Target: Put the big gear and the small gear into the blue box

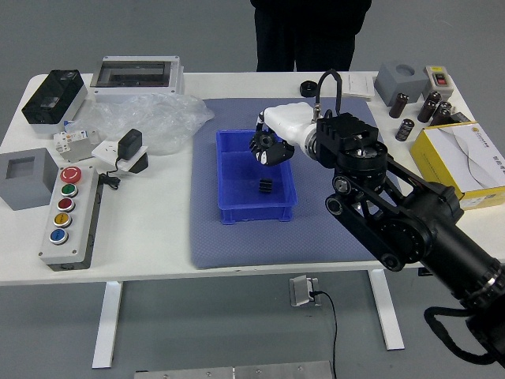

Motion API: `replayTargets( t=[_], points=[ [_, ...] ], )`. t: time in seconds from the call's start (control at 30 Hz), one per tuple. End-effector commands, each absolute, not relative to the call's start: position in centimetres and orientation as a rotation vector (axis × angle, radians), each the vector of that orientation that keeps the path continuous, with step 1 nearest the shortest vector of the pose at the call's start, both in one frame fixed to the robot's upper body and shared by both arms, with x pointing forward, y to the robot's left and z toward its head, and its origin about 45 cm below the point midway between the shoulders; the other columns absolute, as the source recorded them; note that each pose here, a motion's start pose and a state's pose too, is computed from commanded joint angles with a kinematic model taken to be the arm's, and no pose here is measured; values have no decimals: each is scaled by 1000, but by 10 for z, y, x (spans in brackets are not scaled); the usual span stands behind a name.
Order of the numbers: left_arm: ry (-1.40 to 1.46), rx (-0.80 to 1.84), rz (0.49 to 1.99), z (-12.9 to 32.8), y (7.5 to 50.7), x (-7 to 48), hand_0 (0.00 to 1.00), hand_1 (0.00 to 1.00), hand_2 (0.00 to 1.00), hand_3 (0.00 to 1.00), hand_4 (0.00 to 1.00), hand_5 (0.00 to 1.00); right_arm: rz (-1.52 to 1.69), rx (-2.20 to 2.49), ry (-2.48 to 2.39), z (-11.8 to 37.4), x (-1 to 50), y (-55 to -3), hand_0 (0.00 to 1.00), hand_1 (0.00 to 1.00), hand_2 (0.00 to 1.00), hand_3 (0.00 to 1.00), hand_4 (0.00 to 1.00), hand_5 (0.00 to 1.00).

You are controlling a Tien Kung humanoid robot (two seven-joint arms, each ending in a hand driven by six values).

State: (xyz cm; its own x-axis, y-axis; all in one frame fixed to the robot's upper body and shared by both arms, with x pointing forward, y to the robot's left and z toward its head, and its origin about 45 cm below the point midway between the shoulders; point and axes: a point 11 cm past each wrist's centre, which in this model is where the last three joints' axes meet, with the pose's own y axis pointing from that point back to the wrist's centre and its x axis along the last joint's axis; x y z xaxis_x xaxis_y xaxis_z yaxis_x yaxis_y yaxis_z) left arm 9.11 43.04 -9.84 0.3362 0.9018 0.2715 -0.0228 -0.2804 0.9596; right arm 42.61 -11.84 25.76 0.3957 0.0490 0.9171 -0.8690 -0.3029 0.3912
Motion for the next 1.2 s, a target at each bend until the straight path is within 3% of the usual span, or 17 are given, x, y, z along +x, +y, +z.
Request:
replayTargets(
  t=[0.07,0.1,0.27,0.3,0.63,0.87,0.9,1.07,1.1,1.2],
  points=[
    [818,1576,1130,-98,430,91,795,768,760,691,461,177,1090,1620,-748,257,427,-118,622,551,553,763,538,313],
    [817,1576,1129,-98,430,92,795,768,760,691,461,177,1086,1626,-753,257,427,-117,785,720,778,998,754,470],
    [815,1576,1129,-98,431,93,795,768,760,691,461,177,1077,1638,-762,258,429,-116,785,720,778,998,754,470],
    [815,1576,1129,-98,431,93,796,768,760,691,461,178,1076,1639,-763,258,430,-116,872,818,956,998,800,499],
    [818,1573,1131,-98,430,93,795,768,760,691,461,178,1075,1632,-794,263,432,-123,878,827,975,998,829,531],
    [824,1562,1144,-98,429,94,796,768,760,691,461,178,1042,1654,-955,276,435,-164,868,825,941,998,831,541],
    [825,1561,1146,-98,429,94,795,768,760,692,461,178,1028,1668,-995,278,435,-173,886,843,955,998,759,531],
    [830,1556,1152,-98,429,94,795,768,760,692,461,178,956,1731,-1207,285,435,-215,886,843,955,998,759,531],
    [830,1554,1153,-98,429,94,795,768,760,691,460,178,937,1742,-1257,286,435,-225,917,866,984,998,600,590],
    [828,1547,1157,-98,428,97,795,768,760,691,460,178,884,1766,-1392,291,434,-250,917,866,984,998,600,590]
  ],
)
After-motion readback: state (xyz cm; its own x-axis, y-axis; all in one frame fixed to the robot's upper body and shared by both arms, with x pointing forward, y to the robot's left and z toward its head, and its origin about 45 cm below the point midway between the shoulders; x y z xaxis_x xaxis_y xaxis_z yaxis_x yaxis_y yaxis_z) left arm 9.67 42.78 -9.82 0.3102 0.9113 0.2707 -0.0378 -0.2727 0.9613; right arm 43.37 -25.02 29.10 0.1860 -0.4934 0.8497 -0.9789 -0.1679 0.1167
